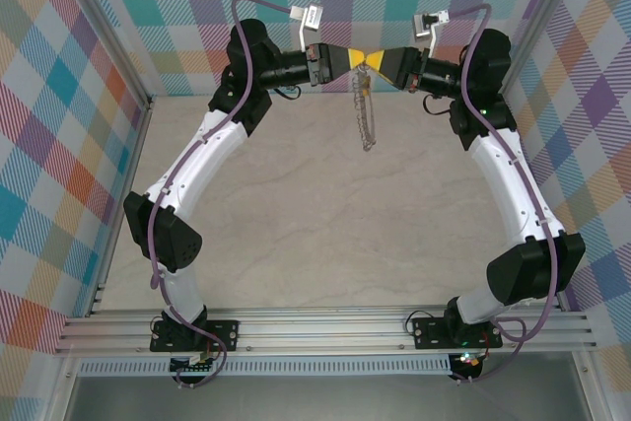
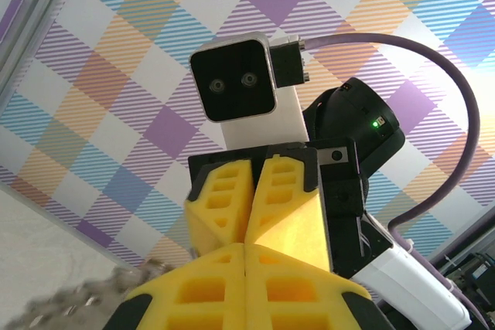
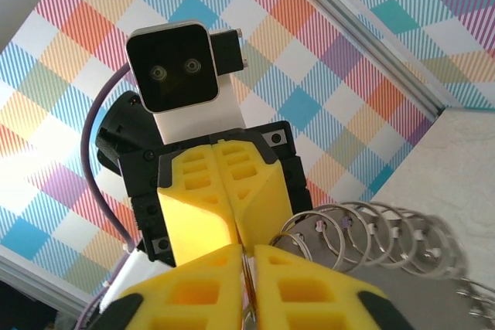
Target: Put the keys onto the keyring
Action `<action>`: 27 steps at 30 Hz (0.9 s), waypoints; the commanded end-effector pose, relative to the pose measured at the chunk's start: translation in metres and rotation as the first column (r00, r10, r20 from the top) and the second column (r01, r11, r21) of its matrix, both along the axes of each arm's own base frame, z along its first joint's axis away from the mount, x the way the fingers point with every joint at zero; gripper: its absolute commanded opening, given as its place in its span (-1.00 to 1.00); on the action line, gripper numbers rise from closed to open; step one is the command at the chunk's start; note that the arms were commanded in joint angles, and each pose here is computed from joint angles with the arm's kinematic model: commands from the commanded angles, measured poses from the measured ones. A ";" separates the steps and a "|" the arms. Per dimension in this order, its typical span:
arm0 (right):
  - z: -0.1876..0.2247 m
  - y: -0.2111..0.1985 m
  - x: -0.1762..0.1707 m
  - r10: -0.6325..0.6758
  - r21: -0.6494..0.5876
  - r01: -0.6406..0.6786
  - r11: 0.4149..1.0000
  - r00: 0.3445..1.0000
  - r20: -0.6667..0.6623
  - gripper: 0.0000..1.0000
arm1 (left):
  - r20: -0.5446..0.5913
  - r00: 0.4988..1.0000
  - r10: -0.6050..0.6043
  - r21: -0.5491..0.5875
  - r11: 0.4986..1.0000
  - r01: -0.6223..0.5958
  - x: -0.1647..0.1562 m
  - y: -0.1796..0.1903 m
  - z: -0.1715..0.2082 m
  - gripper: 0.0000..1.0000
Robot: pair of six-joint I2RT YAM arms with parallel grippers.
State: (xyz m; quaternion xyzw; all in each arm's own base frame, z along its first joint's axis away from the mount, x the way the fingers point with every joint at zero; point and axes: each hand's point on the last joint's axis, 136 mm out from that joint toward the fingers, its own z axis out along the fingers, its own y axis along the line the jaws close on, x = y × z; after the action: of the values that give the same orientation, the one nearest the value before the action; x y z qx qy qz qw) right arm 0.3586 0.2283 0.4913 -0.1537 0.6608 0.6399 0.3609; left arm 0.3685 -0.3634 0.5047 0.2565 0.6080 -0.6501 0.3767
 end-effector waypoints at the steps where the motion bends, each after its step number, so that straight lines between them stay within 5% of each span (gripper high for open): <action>1: 0.009 0.003 -0.011 0.027 -0.004 -0.027 1.000 0.998 0.054 -0.92 | 0.093 0.996 -0.009 -0.053 0.998 0.014 -0.016 0.003 0.032 -1.00; 9: 0.000 0.001 -0.012 0.010 -0.042 -0.008 0.999 0.999 0.045 -1.00 | 0.074 0.997 -0.002 -0.020 1.000 0.003 -0.011 0.000 0.026 -1.00; 15: -0.020 -0.001 -0.013 -0.014 -0.119 0.015 0.993 1.000 0.012 -1.00 | 0.074 0.997 0.018 0.040 0.999 -0.021 -0.012 0.003 0.015 -0.43; 27: -0.024 -0.003 -0.012 0.001 -0.219 0.001 0.976 1.000 0.012 -1.00 | 0.027 0.974 0.224 0.183 0.957 -0.225 0.009 0.019 -0.013 0.07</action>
State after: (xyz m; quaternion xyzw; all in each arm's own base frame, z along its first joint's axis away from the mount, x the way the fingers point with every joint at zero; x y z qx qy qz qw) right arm 0.3547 0.2252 0.4546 -0.1570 0.7317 0.5748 0.3310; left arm 0.3840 -0.3575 0.4743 0.2389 0.6781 -0.5740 0.3921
